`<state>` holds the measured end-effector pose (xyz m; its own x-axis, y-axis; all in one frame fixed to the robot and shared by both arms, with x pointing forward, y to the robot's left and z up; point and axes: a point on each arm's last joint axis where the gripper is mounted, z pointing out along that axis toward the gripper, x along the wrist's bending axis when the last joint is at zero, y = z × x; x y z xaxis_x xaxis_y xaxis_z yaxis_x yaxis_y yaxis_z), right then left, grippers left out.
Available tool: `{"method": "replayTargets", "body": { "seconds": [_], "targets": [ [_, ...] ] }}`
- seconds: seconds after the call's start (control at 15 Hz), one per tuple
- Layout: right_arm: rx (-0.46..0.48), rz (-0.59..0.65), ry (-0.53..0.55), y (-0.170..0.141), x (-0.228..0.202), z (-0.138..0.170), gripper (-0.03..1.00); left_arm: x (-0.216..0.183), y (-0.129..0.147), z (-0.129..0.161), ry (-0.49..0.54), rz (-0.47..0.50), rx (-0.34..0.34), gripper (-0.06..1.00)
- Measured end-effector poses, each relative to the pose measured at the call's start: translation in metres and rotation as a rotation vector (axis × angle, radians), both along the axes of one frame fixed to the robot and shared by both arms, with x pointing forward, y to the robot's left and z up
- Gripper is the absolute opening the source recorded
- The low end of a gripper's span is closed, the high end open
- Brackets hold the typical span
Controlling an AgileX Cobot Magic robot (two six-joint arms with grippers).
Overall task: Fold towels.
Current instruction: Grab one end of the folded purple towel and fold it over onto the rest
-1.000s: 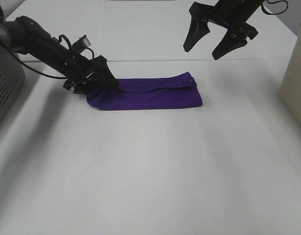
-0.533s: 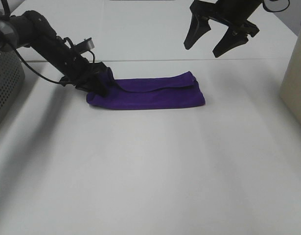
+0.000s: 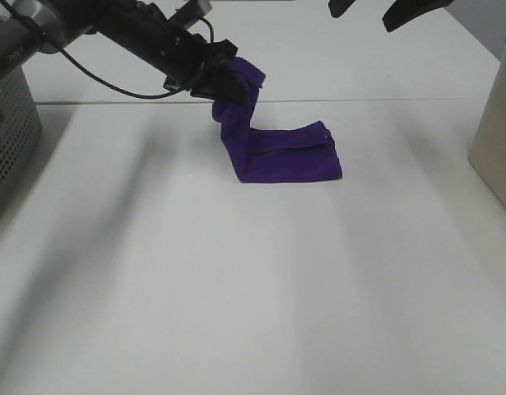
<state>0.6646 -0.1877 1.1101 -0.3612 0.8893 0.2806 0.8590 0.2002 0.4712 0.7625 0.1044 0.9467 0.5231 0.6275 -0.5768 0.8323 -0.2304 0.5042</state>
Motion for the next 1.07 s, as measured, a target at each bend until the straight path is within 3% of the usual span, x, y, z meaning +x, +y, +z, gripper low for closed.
{"method": "replayTargets", "body": {
  "seconds": [0.07,0.27,0.6,0.73,0.87,1.0,1.07],
  "targets": [
    [-0.004,-0.001,-0.022,-0.001,-0.005,0.009,0.8,-0.009,-0.026,-0.001,-0.013,-0.037,0.006,0.03],
    [-0.004,-0.001,-0.034,-0.002,-0.007,0.014,0.8,-0.017,-0.058,-0.012,-0.013,-0.034,0.007,0.03],
    [-0.004,-0.001,-0.034,-0.002,-0.007,0.014,0.8,-0.019,-0.086,-0.034,-0.029,0.039,-0.005,0.04],
    [-0.004,-0.001,-0.034,-0.002,-0.007,0.014,0.8,-0.02,-0.094,-0.039,0.001,0.078,-0.04,0.29],
    [-0.004,-0.001,-0.034,-0.002,-0.007,0.014,0.8,-0.019,-0.106,-0.041,0.021,0.14,-0.145,0.52],
    [-0.004,-0.001,-0.034,-0.002,-0.007,0.014,0.8,-0.021,-0.115,-0.039,0.048,0.163,-0.25,0.57],
    [-0.004,-0.001,-0.034,-0.002,-0.007,0.014,0.8,-0.022,-0.118,-0.037,0.048,0.155,-0.267,0.57]
  ]
}}
